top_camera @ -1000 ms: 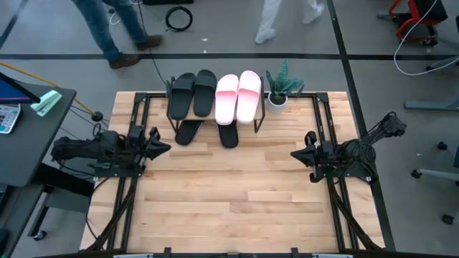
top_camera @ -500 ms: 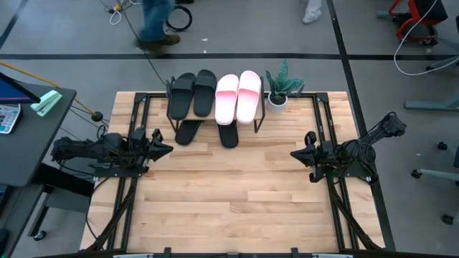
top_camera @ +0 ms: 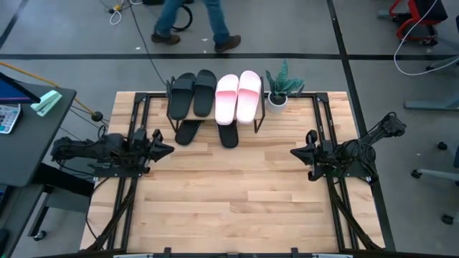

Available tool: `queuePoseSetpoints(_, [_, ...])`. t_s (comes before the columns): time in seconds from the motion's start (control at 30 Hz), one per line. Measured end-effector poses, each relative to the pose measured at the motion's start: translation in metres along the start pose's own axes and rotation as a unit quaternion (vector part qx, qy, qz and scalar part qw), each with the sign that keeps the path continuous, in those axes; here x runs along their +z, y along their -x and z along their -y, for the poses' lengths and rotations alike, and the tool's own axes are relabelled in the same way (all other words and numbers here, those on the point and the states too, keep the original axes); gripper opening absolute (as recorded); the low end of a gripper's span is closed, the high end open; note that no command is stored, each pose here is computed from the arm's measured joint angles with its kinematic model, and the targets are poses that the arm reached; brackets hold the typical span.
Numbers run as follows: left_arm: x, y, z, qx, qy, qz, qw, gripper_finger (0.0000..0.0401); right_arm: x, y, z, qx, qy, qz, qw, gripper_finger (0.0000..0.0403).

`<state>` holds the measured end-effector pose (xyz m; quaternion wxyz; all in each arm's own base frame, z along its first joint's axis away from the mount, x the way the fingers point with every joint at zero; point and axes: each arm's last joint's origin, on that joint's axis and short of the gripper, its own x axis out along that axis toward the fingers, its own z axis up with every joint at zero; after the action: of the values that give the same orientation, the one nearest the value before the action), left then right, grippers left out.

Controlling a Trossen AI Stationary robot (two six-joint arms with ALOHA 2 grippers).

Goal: Pick and place slides into the shelf
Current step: Return to Home Position

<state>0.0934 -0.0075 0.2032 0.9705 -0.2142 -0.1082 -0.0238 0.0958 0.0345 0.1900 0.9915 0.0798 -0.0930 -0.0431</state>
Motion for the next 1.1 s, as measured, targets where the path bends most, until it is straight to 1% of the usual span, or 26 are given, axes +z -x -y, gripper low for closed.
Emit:
queuePoseSetpoints(0.17, [-0.006, 0.000, -0.002, 0.013, 0.017, -0.030, 0.999, 0.0034, 0.000, 0.000, 0.000, 0.000, 0.002, 0.000, 1.000, 0.0016])
queuePoseSetpoints(0.33, [-0.011, 0.001, -0.005, 0.025, 0.003, -0.057, 0.998, 0.0026, 0.000, 0.000, 0.000, 0.000, -0.001, 0.000, 1.000, 0.0016])
queuePoseSetpoints(0.53, [-0.008, 0.000, -0.004, 0.018, 0.003, -0.042, 0.999, 0.0025, 0.000, 0.000, 0.000, 0.000, -0.001, 0.000, 1.000, 0.0016])
queuePoseSetpoints(0.67, [-0.010, 0.000, -0.004, 0.021, -0.010, -0.050, 0.998, 0.0033, 0.000, 0.000, 0.000, 0.000, -0.017, 0.000, 1.000, 0.0016])
queuePoseSetpoints(0.73, [-0.010, 0.000, -0.004, 0.021, -0.001, -0.050, 0.999, 0.0036, 0.000, 0.000, 0.000, 0.000, -0.019, 0.000, 1.000, 0.0016])
queuePoseSetpoints(0.87, [-0.009, 0.000, -0.004, 0.022, 0.056, -0.045, 0.997, 0.0039, 0.000, 0.000, 0.000, 0.000, -0.019, 0.000, 1.000, 0.0016])
queuePoseSetpoints(0.93, [-0.009, 0.000, -0.004, 0.023, 0.074, -0.045, 0.996, 0.0037, 0.000, 0.000, 0.000, 0.000, -0.019, 0.000, 1.000, 0.0016])
queuePoseSetpoints(1.1, [-0.009, 0.000, -0.004, 0.023, 0.070, -0.045, 0.996, 0.0028, 0.000, 0.000, 0.000, 0.000, -0.019, 0.000, 1.000, 0.0016])
